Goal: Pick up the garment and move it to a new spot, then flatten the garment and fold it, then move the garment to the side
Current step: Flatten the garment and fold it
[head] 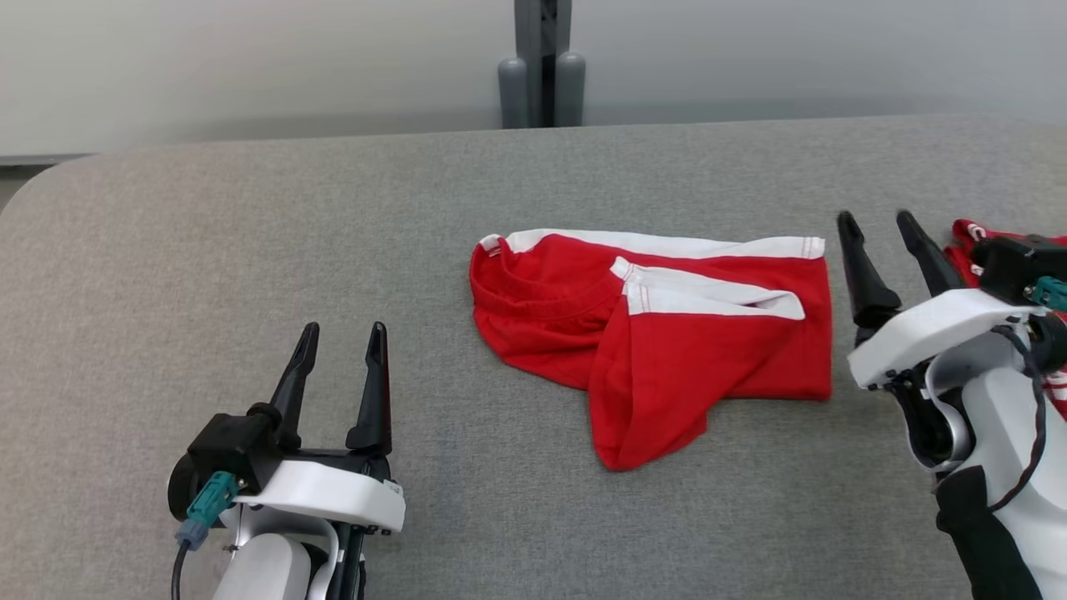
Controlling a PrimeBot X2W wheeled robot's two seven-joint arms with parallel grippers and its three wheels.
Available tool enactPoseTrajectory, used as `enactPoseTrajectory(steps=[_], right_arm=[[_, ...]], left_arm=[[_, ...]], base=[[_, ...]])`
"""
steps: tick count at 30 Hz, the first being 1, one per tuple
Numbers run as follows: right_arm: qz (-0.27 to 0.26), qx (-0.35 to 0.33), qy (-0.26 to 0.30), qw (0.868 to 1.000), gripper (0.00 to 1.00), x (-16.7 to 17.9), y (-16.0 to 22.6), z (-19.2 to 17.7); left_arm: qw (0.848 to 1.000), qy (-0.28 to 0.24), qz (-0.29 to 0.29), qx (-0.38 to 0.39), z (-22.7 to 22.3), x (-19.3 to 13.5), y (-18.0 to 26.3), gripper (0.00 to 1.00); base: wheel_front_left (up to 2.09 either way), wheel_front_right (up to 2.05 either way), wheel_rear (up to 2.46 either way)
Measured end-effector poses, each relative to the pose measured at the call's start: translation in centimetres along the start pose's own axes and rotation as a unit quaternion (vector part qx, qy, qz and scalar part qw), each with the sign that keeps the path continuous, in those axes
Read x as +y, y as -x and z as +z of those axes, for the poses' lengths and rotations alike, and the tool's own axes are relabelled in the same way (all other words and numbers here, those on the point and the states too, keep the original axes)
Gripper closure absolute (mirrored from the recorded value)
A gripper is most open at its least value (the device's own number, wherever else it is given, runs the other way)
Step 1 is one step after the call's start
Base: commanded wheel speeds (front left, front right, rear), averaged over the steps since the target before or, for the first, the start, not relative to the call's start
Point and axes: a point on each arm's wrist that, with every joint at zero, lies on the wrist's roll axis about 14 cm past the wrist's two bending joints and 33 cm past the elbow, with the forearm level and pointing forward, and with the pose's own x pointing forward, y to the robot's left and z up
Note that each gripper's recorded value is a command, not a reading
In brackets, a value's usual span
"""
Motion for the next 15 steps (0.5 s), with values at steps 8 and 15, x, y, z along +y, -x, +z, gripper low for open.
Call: enactPoseTrajectory(steps=[8, 15], right_arm=[[0.054, -0.082, 0.029, 0.995, 0.00, 3.4, 3.7, 3.1], [0.038, -0.075, 0.006, 0.996, 0.00, 3.4, 6.4, 1.2]], left_arm=[[0.999, 0.006, -0.027, -0.025, 1.7, -2.0, -0.3, 0.00], [0.999, 0.013, -0.030, -0.020, 1.3, -2.4, -0.1, 0.00]], base=[[0.00, 0.00, 0.00], [0.00, 0.00, 0.00]])
